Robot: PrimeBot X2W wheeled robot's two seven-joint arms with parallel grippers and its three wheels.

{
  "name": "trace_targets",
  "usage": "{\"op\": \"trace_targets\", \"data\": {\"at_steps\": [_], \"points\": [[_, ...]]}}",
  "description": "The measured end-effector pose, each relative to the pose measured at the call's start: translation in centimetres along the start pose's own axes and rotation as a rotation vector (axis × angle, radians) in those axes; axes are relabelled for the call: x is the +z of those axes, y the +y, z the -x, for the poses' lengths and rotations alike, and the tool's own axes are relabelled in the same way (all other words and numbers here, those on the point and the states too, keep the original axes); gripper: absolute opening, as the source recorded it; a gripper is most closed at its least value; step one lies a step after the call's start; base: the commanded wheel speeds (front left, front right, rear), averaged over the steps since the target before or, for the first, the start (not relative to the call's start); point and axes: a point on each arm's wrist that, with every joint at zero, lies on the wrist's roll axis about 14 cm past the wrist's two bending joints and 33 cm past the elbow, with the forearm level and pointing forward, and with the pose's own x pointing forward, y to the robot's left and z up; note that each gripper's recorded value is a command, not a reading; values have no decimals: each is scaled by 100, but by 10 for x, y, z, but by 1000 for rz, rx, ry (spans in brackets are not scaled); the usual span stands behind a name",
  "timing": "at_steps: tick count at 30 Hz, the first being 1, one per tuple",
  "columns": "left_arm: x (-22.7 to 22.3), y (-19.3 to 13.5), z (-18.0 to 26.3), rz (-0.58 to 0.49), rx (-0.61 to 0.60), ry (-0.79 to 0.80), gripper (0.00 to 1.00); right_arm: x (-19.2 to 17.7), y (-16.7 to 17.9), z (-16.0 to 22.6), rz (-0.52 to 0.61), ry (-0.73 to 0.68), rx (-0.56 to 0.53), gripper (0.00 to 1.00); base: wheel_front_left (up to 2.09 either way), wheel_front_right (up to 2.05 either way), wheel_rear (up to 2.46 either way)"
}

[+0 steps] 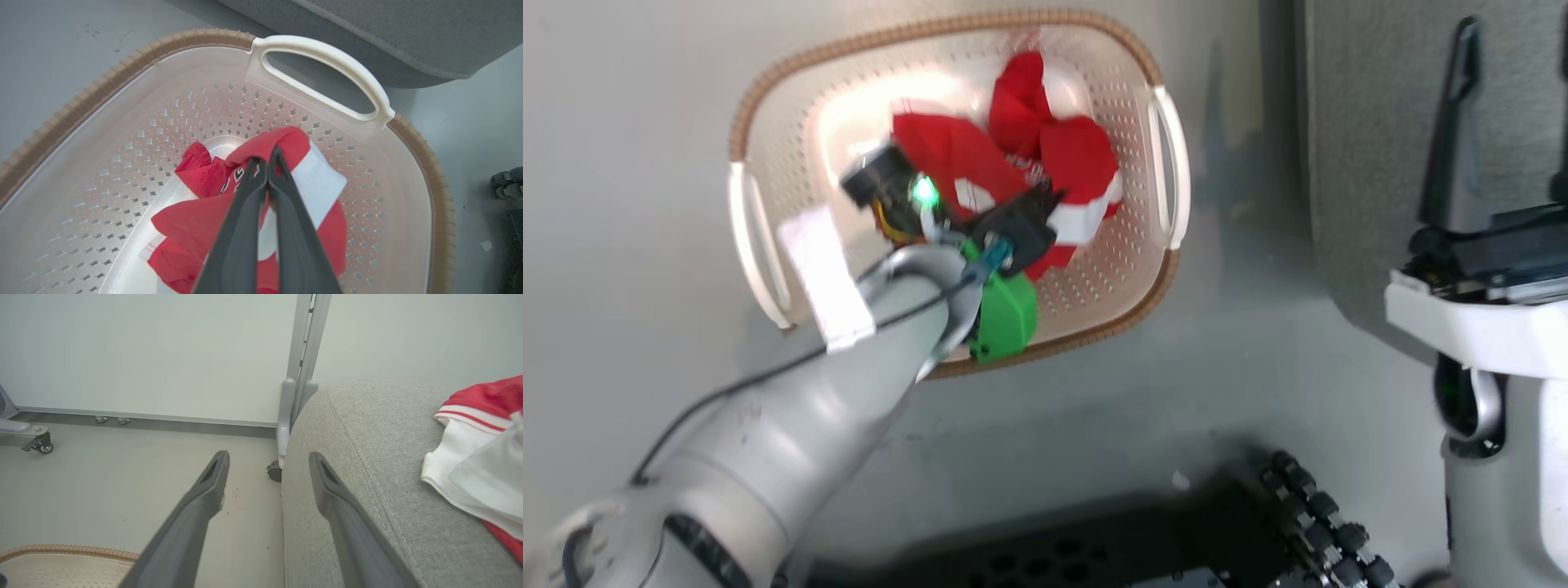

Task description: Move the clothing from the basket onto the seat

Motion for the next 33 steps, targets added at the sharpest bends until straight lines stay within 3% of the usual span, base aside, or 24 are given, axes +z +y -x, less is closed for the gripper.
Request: {"op": "trace_targets", "data": {"at_steps": [9,18,26,33], "points": [[51,-10,63,77,196,-124,0,45,12,30,-51,-28,21,100,0,0,0],[119,-21,131,84,400,-317,0,80,29,78,-110,-45,51,100,0,0,0],[177,-46,194,20,525,-507,0,111,39,126,-136,-89,70,100,0,0,0],[228,-81,232,-86,546,-665,0,125,47,162,-143,-121,98,100,0,0,0]]}}
